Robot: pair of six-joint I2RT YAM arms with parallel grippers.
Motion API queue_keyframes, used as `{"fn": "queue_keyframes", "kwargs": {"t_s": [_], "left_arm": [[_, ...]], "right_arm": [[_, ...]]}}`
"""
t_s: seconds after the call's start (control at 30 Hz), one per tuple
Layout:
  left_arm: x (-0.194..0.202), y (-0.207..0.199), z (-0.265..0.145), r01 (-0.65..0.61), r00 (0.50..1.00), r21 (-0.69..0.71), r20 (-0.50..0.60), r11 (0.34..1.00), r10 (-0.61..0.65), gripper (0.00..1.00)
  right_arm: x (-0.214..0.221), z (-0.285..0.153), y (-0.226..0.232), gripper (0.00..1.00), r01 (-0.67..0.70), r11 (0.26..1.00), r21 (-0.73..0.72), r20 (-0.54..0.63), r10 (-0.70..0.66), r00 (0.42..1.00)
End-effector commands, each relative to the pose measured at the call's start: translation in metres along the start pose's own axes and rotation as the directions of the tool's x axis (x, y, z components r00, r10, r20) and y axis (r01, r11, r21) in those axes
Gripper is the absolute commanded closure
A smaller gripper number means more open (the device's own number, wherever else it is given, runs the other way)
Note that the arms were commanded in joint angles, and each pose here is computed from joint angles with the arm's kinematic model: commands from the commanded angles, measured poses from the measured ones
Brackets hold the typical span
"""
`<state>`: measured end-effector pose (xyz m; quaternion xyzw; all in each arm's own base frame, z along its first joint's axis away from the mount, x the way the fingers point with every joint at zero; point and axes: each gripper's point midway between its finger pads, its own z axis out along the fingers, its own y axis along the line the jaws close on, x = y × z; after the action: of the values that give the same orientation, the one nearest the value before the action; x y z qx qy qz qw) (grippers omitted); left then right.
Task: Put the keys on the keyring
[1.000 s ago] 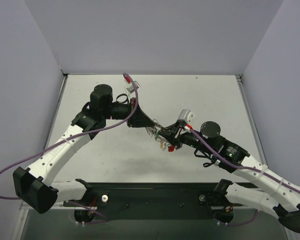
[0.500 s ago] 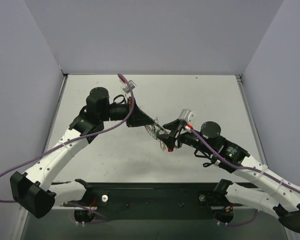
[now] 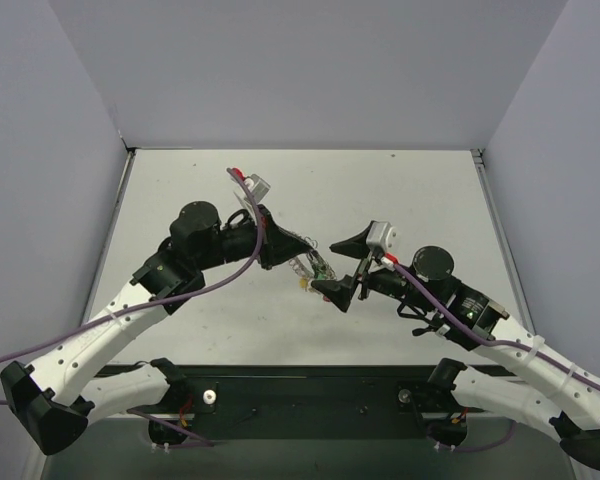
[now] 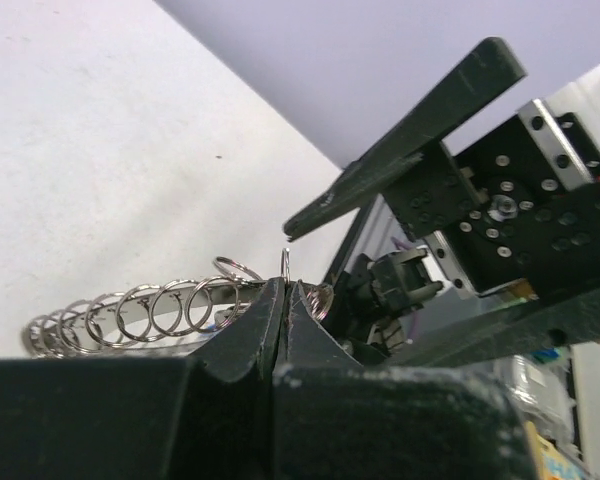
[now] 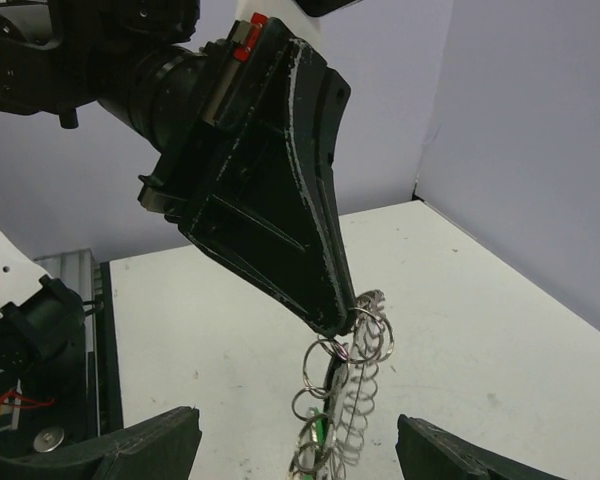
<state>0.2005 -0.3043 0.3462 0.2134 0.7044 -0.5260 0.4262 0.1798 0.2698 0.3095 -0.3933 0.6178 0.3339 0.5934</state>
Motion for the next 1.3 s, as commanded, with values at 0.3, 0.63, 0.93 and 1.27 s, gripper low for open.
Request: {"fn": "queue_keyframes", "kwargs": {"t_s": [0.3, 0.63, 0.93, 1.27], "left_arm": [[-0.031, -0.026, -0.010, -0.272, 0.960, 0.026, 0.069, 0.962, 0.270, 1.00], [-0.010, -0.053, -0.039, -0.488, 0.872, 0.187, 0.052, 0.853, 0.487, 1.00], [-0.006, -0.068, -0.047, -0.542, 0.839, 0.262, 0.115, 0.799, 0.531, 1.00], [-0.006, -0.071, -0.041, -0.541, 0.839, 0.285, 0.116, 0.791, 0.532, 1.00]], "right_arm": [[-0.055, -0.012, 0.013, 0.25, 0.075, 0.992, -0.099, 0.153, -0.060, 0.986], [-0.084, -0.025, 0.016, 0.41, 0.054, 0.943, -0.329, 0.172, 0.003, 0.985], [-0.091, -0.023, 0.046, 0.50, -0.010, 0.805, -0.593, 0.127, 0.106, 0.986], [-0.087, -0.014, 0.056, 0.66, -0.055, 0.767, -0.639, 0.094, 0.149, 0.984]]}}
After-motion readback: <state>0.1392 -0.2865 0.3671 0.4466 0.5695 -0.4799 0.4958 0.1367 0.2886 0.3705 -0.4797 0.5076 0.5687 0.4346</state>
